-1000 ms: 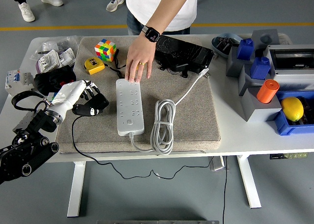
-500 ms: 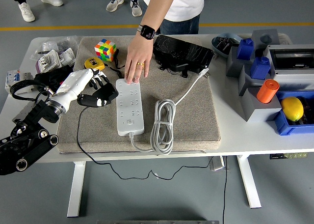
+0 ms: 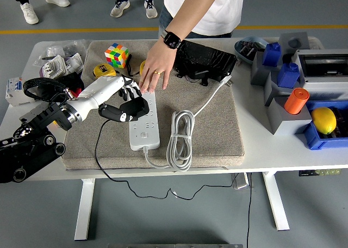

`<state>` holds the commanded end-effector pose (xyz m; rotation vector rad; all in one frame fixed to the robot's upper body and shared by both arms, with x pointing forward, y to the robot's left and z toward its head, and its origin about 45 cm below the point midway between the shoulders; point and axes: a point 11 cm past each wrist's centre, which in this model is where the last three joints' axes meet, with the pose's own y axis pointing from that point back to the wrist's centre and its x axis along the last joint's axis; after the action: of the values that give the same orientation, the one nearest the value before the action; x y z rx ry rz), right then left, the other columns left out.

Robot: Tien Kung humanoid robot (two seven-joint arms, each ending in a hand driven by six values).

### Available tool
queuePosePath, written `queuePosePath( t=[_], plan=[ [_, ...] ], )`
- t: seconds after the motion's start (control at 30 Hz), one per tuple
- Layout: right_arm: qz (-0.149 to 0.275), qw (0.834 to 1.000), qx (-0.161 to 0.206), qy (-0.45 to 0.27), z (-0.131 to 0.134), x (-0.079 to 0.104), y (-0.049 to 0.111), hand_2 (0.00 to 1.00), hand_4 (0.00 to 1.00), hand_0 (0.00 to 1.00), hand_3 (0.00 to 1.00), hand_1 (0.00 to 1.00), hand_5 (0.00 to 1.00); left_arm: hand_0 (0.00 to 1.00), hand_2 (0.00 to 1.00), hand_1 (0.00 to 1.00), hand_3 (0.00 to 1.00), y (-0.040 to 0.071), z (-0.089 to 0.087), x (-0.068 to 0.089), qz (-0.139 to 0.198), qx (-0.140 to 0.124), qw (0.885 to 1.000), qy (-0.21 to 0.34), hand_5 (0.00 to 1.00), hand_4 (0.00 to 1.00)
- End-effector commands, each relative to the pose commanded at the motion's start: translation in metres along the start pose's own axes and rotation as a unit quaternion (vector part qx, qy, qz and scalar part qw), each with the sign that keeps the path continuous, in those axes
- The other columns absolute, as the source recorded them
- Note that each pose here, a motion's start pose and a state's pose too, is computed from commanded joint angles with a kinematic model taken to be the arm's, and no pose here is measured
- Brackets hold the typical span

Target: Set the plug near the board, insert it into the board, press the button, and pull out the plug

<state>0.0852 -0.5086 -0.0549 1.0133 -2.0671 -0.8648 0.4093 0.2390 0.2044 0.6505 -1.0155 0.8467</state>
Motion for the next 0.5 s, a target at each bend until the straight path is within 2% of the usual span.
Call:
queuePosePath(
  t=[0.27, 0.5],
  plan=[
    [0.000, 1.000, 0.002, 0.001, -0.002, 0.001, 0.000, 0.716, 0.998, 0.709, 0.605, 0.713, 0.621, 0.369, 0.412, 0.386, 0.530, 0.001, -0.006, -0.003, -0.022, 0.002, 1.000, -0.017, 0.013, 0.879],
    [-0.001, 1.000, 0.002, 0.004, -0.002, 0.001, 0.000, 0.716, 0.998, 0.709, 0.605, 0.714, 0.619, 0.389, 0.416, 0.395, 0.530, -0.003, -0.010, -0.002, -0.025, -0.001, 0.999, -0.036, 0.022, 0.879]
  ],
)
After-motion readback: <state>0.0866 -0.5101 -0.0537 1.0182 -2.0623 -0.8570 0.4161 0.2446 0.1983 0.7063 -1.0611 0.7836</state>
